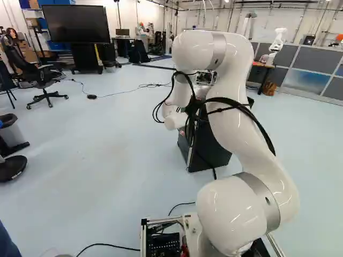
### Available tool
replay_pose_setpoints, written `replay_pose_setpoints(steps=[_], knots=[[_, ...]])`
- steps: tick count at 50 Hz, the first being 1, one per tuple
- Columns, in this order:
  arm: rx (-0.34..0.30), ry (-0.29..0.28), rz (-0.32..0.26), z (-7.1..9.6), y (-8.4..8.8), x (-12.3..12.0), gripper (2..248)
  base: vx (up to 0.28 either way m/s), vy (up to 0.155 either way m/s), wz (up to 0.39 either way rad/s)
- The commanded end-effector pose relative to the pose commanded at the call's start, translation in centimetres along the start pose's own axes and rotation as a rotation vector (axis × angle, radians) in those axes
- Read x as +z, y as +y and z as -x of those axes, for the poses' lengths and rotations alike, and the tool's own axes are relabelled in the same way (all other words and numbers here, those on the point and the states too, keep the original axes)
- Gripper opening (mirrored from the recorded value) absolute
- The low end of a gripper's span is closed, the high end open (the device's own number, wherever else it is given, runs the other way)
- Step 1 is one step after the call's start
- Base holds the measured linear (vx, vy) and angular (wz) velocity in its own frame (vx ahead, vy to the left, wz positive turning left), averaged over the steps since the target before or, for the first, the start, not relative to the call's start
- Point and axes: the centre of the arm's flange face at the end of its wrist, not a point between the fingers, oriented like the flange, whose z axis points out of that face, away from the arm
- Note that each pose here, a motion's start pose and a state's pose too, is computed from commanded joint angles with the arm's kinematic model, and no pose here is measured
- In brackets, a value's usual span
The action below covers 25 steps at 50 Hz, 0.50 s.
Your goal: Grab a drink from the fridge
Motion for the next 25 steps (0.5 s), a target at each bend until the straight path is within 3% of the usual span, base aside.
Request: replay_pose_setpoints(steps=[25], knots=[[-0.021, -0.009, 0.049, -1.0, 3.7, 0.3, 247, 0.000, -0.001, -0.003]])
